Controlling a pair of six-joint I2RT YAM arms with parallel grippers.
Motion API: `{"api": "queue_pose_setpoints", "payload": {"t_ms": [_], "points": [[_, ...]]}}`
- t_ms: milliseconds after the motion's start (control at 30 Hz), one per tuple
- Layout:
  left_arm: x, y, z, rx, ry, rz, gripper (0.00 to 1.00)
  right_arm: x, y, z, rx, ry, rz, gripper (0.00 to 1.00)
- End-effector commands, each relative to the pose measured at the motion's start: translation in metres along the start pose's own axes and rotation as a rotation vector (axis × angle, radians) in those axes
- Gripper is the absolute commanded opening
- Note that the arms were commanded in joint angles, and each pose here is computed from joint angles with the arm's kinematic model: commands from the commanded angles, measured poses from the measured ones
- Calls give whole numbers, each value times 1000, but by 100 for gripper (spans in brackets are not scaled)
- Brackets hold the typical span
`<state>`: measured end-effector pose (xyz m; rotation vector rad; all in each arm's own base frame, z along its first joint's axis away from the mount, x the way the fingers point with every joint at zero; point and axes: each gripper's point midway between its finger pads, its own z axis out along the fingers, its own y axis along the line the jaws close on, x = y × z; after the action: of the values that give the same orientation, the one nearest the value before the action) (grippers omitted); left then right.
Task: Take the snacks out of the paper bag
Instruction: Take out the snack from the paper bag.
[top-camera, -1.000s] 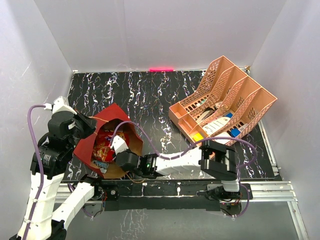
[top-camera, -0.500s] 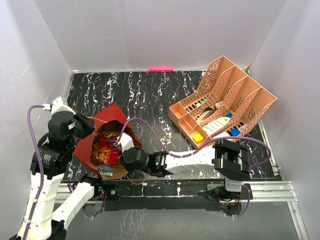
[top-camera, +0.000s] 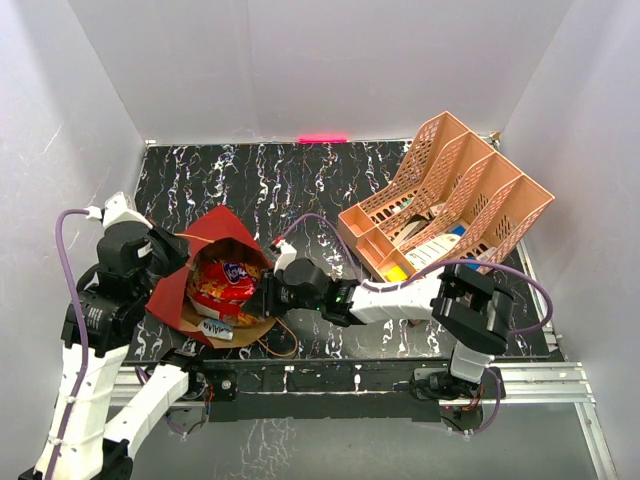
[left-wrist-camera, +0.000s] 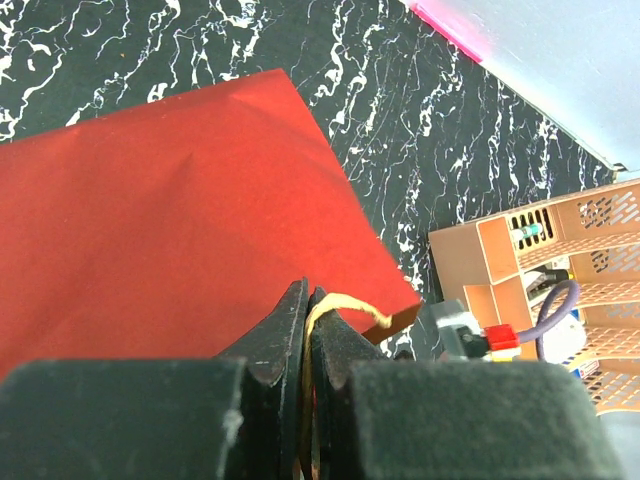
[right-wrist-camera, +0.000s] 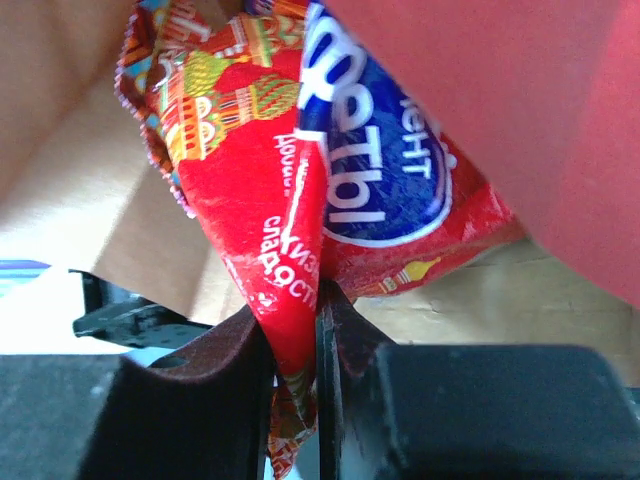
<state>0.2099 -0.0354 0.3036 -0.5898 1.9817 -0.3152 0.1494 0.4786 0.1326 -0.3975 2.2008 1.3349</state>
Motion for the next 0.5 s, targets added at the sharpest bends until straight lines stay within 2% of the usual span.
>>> {"api": "queue_pose_setpoints", "payload": {"t_ms": [0,233,467], "points": [[-6,3,3,-29,-20,13,0,-73,108,-49,-412,-158,168,7],[-11,4,2,-42,-41,9,0,-98,133,-80,-520,-192,201,7],[-17,7,0,-59,-65,15,0,-111,150,-115,-499,-227,37,7]]}}
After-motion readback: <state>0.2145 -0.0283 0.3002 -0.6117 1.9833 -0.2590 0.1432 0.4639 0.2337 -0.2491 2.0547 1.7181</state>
